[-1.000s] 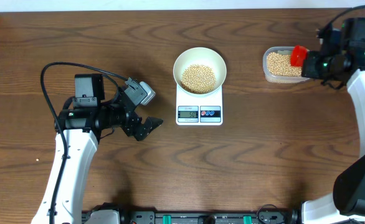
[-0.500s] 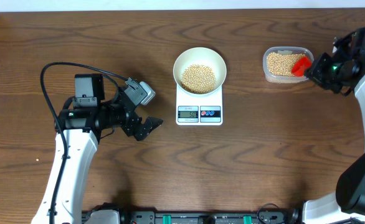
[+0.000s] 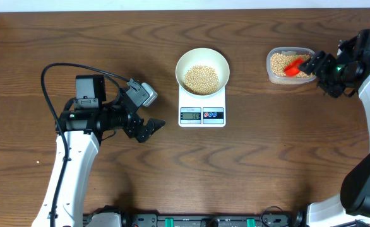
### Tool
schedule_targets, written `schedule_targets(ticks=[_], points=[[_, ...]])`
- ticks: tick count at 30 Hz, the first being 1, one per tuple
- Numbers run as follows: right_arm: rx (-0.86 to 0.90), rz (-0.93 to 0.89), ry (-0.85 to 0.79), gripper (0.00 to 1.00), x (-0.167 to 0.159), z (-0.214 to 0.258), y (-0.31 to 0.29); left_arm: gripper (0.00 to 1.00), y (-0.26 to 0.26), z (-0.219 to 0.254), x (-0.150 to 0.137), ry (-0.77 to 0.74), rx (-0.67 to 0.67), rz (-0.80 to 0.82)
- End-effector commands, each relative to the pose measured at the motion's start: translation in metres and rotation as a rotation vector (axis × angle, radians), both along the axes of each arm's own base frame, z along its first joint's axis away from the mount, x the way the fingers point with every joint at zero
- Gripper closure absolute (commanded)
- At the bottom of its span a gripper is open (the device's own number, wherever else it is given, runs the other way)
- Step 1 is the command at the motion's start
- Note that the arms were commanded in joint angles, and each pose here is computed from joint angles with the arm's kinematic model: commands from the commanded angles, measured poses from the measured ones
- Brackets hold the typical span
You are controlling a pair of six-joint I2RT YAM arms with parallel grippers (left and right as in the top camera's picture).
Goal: Scoop item into bowl and weigh 50g on scale
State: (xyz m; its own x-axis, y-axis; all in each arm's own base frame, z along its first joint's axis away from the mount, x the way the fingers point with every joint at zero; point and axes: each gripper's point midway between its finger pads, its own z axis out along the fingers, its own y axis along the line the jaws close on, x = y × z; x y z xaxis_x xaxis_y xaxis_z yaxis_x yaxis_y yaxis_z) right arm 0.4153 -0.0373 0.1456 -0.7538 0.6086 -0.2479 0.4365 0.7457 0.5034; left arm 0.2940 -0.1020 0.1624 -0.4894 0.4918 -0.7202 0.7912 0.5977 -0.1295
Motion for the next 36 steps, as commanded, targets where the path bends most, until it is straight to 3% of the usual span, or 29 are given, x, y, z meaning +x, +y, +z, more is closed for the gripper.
schedule_targets(ticks=[1,9,17,36], points=[[0.013,-0.003,0.009,0.16,-0.001,-0.003,0.001,0.02,-0.003,0.001,-0.002,0.004,-0.015,-0.010],[-0.046,-0.033,0.037,0.09,-0.004,-0.008,-0.010,0.02,-0.003,0.001,-0.002,0.004,-0.015,-0.010],[-0.224,-0.050,0.086,0.04,-0.014,-0.021,-0.037,0.02,-0.003,0.001,-0.002,0.004,-0.015,-0.010],[-0.150,-0.004,0.059,0.01,-0.013,-0.027,-0.027,0.02,-0.003,0.001,-0.002,0.004,-0.015,-0.010]])
